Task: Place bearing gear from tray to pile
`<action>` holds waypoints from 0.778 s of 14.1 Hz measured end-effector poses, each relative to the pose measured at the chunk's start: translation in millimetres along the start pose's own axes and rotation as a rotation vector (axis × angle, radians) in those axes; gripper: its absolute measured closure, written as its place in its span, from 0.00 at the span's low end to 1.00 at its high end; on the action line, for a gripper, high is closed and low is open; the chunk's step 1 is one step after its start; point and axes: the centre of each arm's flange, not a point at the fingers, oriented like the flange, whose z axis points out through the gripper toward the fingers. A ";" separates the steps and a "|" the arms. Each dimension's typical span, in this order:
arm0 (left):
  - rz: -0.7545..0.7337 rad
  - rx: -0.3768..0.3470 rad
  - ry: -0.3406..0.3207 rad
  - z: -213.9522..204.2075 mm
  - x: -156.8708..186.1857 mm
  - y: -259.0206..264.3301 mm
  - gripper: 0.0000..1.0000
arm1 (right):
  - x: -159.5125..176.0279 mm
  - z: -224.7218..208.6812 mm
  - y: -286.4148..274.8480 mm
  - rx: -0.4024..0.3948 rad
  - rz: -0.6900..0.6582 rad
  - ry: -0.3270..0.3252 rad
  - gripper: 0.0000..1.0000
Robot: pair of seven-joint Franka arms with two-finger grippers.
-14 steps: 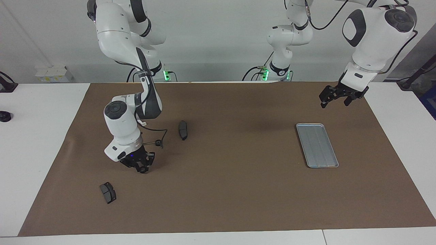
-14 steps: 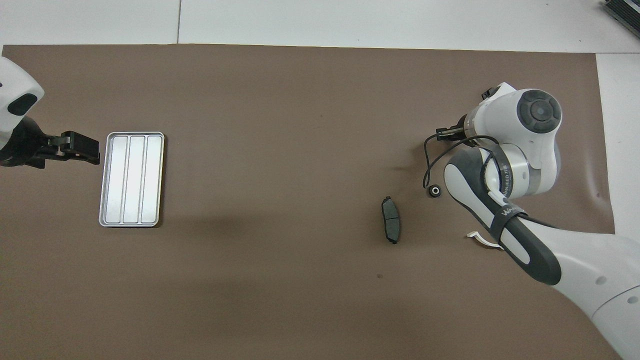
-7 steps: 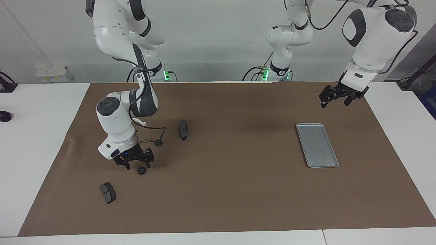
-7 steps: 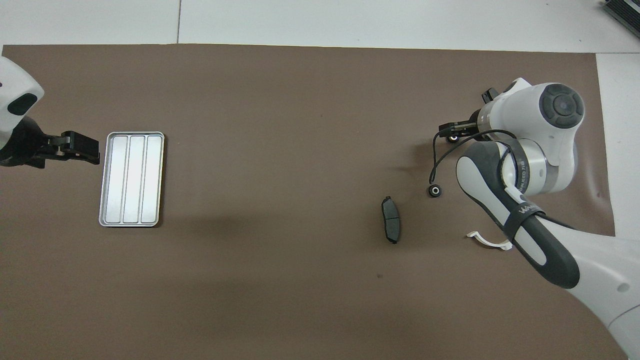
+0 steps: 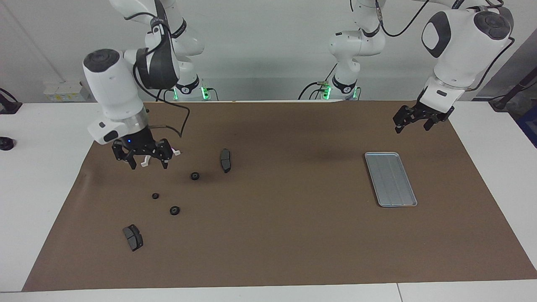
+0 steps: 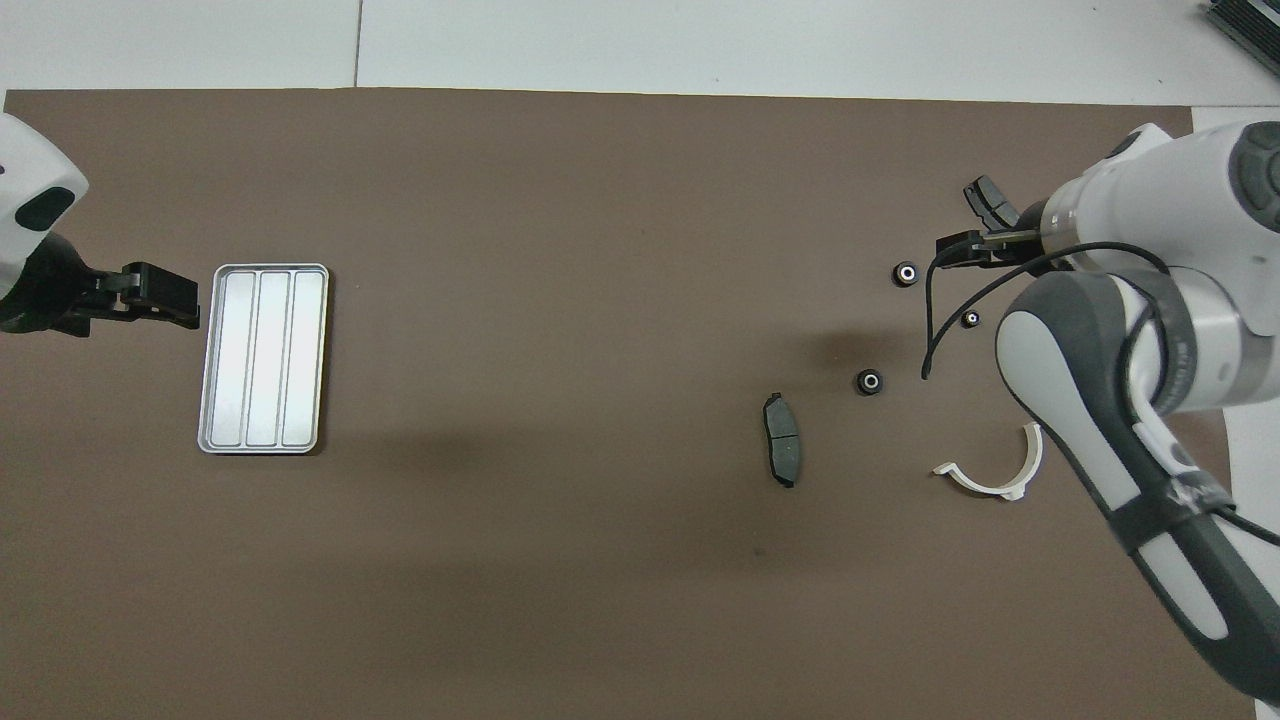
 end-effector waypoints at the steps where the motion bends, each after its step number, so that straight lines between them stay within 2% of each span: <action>1: 0.000 0.000 0.000 0.0 0.0 0.0 0.00 | -9.0 -21.0 1.0 -0.005 0.002 -0.011 0.00; 5: 0.000 0.000 0.000 0.0 0.0 0.0 0.00 | -23.0 -74.8 7.0 -0.017 0.013 -0.085 0.00; 9: 0.000 0.000 0.000 0.0 0.0 0.0 0.00 | -29.3 -100.2 14.0 -0.020 0.019 -0.154 0.00; 11: 0.000 0.000 0.000 0.0 0.0 0.0 0.00 | -31.0 -102.2 12.3 0.015 0.017 -0.178 0.00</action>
